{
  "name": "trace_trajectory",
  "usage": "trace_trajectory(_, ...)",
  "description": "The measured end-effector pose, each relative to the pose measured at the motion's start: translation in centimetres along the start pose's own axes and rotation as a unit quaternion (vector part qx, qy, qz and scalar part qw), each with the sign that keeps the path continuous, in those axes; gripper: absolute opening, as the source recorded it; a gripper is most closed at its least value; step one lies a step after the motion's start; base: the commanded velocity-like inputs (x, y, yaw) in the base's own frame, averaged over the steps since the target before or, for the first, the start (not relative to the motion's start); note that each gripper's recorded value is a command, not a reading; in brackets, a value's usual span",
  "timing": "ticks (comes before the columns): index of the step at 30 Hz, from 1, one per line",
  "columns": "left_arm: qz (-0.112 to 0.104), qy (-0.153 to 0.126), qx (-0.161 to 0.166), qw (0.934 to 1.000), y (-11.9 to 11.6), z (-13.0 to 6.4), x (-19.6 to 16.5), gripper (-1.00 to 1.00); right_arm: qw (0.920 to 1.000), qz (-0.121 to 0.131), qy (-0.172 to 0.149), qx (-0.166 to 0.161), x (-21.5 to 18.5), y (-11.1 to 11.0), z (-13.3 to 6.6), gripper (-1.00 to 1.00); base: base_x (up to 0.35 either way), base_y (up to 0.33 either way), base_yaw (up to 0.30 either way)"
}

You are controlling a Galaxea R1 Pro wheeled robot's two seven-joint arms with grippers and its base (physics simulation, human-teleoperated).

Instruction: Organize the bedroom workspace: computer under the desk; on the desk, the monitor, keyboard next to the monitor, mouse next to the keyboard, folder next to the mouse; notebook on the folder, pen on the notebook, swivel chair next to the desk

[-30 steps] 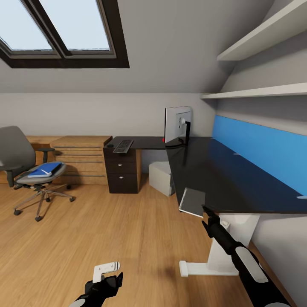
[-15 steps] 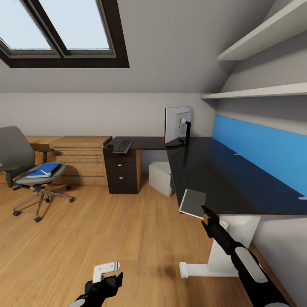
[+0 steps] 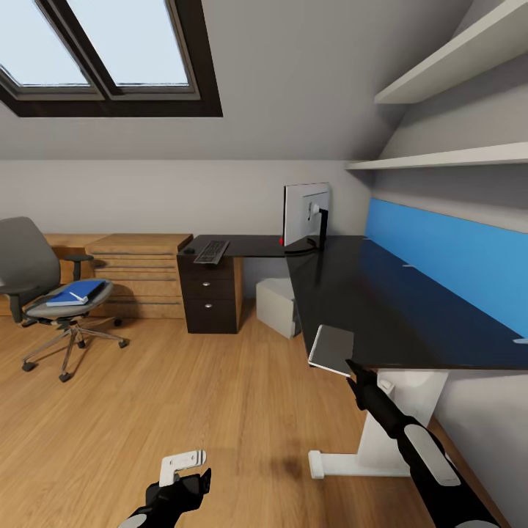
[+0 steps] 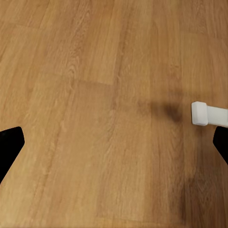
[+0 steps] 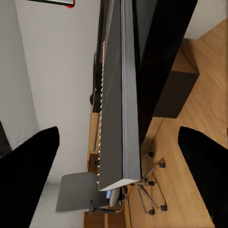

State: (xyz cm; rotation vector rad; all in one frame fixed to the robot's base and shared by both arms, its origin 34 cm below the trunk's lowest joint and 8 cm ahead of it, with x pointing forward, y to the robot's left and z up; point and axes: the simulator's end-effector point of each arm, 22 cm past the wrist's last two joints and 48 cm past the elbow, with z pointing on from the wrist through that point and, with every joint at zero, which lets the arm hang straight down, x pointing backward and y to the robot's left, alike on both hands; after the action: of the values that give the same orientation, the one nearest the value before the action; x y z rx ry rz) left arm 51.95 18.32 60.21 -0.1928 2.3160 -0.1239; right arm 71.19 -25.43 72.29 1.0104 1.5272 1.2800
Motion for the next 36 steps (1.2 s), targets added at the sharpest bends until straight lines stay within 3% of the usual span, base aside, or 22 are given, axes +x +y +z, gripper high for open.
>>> trace_trajectory(32,0.001,-0.001,0.001,1.0,-0.1,0.0,-0.1,1.0,1.0,0.0,-0.001,0.003,-0.2,-0.1,0.0,-1.0,0.0,0.0,0.0)
trace_trajectory(36,0.001,-0.001,0.001,1.0,-0.3,-0.5,-0.7,1.0,1.0,-0.001,-0.001,0.0,-0.3,1.0,0.1,-1.0,0.0,0.0,0.0)
